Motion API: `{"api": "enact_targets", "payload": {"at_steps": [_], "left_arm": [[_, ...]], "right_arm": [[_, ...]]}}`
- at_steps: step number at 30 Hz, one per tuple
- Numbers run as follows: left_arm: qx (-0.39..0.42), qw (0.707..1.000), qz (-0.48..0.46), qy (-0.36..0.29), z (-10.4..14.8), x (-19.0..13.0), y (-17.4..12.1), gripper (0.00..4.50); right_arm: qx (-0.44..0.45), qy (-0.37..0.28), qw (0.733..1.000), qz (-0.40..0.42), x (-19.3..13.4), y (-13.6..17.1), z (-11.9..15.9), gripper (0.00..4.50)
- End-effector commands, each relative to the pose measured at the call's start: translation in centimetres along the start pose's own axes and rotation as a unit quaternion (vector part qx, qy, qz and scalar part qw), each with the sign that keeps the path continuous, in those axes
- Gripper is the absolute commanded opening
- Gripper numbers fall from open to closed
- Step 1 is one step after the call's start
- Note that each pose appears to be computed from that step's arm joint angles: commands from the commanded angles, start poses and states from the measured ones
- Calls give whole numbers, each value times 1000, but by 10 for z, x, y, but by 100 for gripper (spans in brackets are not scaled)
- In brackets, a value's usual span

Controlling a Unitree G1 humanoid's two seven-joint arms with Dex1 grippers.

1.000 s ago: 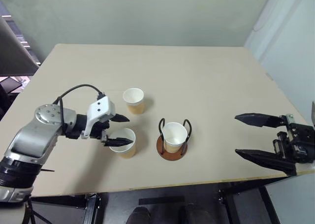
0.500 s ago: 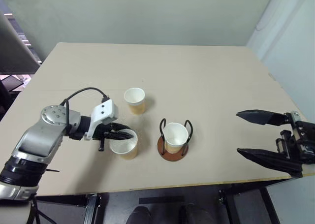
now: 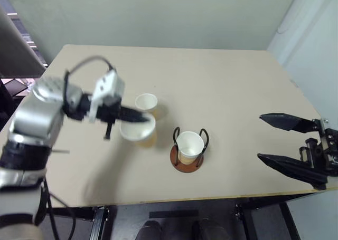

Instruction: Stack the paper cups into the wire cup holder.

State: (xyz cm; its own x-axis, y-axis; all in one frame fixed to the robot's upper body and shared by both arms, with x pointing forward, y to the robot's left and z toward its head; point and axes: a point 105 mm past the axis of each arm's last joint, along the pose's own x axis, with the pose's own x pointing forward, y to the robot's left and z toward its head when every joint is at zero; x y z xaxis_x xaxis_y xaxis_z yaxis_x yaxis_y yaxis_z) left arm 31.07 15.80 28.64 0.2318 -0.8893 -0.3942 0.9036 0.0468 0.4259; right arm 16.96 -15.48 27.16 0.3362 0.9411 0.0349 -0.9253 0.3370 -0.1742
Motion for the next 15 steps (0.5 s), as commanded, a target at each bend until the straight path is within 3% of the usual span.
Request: {"api": "enact_targets", "payload": {"at_steps": [1, 3, 6, 10, 15], "left_arm": [[65, 997, 7, -37, 32, -3, 24, 7], [105, 991, -22, -84, 63, 9, 34, 7], [124, 980, -99, -124, 82, 42, 25, 7], [130, 964, -184, -142, 89, 79, 5, 7], [118, 955, -244, -121, 76, 99, -14, 7]], "right_arm": [[-15, 2, 1000, 6, 1, 2, 5, 412], [-15, 6, 1000, 5, 2, 2, 4, 412], [-17, 10, 1000, 1, 3, 1, 2, 412], [-19, 15, 1000, -6, 5, 3, -1, 412], [-14, 36, 999, -17, 1, 5, -4, 412]]}}
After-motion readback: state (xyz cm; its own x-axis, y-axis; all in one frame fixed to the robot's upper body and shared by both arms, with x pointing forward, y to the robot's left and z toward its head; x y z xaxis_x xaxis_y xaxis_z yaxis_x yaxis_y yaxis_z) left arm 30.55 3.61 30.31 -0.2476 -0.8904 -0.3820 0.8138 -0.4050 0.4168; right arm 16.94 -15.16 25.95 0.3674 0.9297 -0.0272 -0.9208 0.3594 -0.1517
